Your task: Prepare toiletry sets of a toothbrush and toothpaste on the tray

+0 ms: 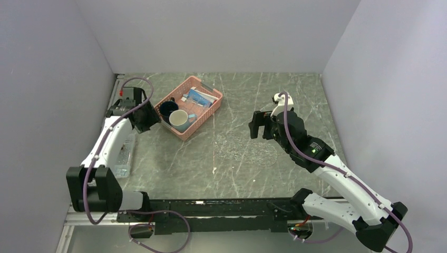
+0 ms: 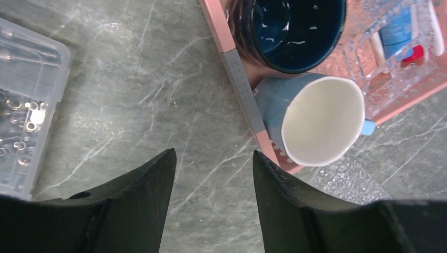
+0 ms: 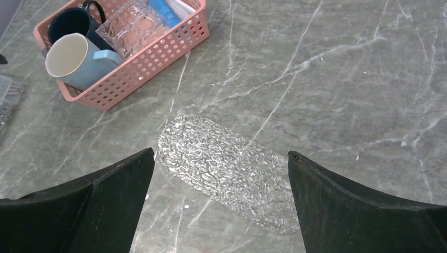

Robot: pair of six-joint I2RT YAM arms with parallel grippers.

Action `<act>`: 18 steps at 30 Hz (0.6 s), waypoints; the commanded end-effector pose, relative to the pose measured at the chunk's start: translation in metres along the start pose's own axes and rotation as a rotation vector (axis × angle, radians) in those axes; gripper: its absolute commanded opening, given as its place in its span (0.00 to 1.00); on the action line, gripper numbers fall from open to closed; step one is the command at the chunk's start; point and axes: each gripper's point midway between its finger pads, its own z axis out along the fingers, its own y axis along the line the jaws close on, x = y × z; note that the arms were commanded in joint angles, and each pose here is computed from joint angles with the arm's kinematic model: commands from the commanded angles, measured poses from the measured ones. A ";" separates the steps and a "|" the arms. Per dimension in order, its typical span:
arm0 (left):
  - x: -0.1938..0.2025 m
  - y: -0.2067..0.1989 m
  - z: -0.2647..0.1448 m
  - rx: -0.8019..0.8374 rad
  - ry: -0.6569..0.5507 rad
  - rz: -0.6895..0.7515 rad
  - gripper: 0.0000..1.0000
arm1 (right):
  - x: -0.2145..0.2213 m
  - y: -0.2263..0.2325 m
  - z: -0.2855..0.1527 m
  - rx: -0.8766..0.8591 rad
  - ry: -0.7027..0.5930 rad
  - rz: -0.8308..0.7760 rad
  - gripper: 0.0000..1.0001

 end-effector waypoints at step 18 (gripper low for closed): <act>-0.015 -0.024 0.057 0.079 0.154 -0.182 0.60 | -0.005 -0.009 -0.017 0.024 -0.001 0.003 1.00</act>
